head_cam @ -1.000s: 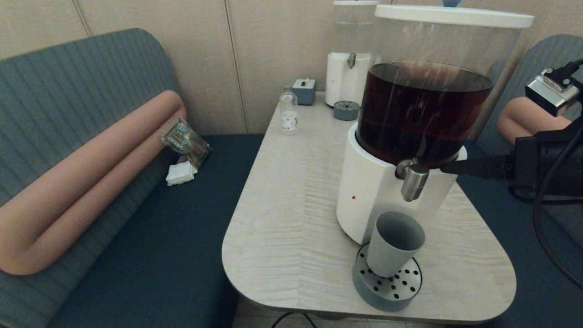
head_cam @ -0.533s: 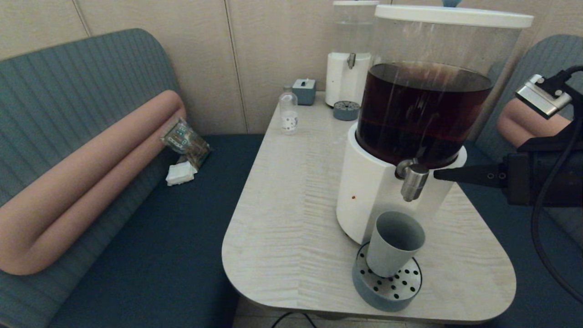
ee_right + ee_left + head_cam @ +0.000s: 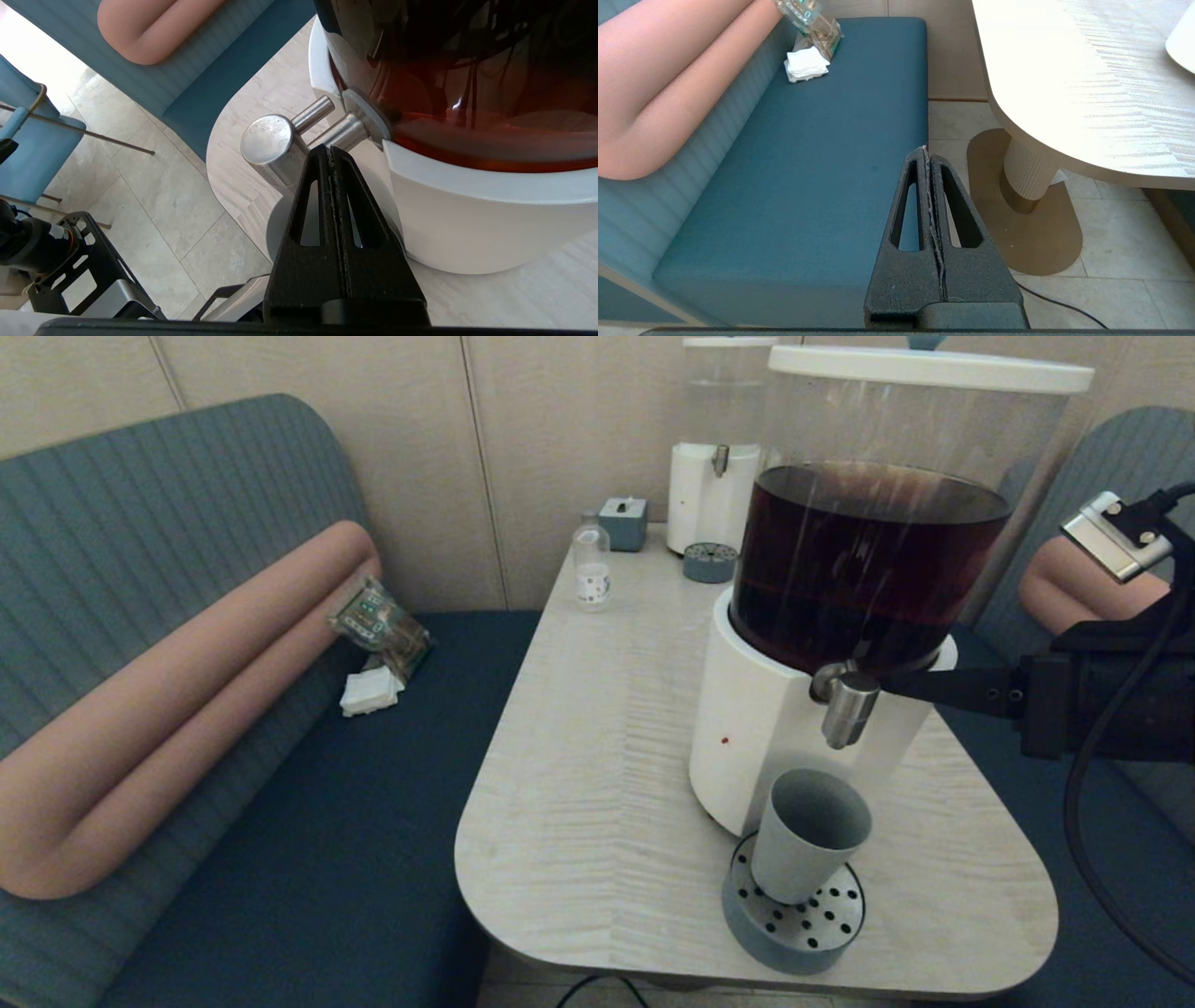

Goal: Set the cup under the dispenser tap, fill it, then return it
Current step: Turn on the faucet

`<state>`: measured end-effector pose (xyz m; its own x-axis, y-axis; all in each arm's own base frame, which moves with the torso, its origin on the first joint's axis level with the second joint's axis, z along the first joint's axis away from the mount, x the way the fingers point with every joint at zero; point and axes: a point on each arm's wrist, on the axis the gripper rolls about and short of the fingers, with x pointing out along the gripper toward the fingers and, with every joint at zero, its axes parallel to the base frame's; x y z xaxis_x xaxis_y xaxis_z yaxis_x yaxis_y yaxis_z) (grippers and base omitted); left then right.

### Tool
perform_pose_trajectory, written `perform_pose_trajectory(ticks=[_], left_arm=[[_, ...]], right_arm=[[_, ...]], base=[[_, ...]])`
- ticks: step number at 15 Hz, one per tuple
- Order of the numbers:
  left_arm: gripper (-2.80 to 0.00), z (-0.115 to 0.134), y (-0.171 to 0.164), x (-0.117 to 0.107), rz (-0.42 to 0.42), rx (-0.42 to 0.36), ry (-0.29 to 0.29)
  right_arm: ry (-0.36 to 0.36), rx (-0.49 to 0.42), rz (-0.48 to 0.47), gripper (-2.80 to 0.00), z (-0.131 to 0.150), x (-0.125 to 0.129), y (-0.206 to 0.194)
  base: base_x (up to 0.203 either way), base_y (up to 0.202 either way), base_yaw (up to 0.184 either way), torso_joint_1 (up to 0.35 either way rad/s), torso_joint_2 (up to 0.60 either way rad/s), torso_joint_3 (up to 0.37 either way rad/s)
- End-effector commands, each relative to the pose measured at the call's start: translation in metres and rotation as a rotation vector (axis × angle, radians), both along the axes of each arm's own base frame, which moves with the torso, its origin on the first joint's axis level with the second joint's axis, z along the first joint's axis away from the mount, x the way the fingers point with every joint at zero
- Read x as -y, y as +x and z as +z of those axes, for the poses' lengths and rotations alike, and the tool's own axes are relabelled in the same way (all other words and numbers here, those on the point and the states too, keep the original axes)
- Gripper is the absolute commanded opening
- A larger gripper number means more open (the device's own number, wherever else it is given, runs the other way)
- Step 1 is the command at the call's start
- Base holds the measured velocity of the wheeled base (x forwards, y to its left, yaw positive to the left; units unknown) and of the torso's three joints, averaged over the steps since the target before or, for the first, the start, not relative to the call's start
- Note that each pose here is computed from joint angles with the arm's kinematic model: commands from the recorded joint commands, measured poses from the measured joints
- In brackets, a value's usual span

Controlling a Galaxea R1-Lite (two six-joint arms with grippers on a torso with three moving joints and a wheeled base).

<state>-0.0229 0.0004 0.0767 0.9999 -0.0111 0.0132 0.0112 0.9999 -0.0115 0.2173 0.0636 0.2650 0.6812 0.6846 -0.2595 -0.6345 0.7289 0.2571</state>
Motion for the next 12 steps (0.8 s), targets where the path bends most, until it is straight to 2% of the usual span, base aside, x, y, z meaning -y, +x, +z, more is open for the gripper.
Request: perform_pose_trajectory(ticks=[1,4,8,12], left_arm=[[-2.80,0.000,0.000,0.000,0.000,-0.001,-0.001],[-2.80,0.000,0.000,0.000,0.000,-0.001,-0.001],[-2.80,0.000,0.000,0.000,0.000,-0.001,-0.001],[-2.80,0.000,0.000,0.000,0.002,-0.001,-0.001]], right_arm=[[0.000,-0.003,0.003,-2.80,-0.001,0.000,0.000],[0.000,-0.010,0.008,-2.80,0.001,-0.004,0.001],[-0.028,0.002,-0.072,-2.80,0.007,-0.012,0.016],[-0.035,-0.016,-0.073,-2.80,0.003,-0.013,0.017]], base=[[0.000,0.000,0.000,0.000,0.00,0.000],[0.000,0.000,0.000,0.000,0.00,0.000],[0.000,0.000,0.000,0.000,0.00,0.000],[0.000,0.000,0.000,0.000,0.00,0.000]])
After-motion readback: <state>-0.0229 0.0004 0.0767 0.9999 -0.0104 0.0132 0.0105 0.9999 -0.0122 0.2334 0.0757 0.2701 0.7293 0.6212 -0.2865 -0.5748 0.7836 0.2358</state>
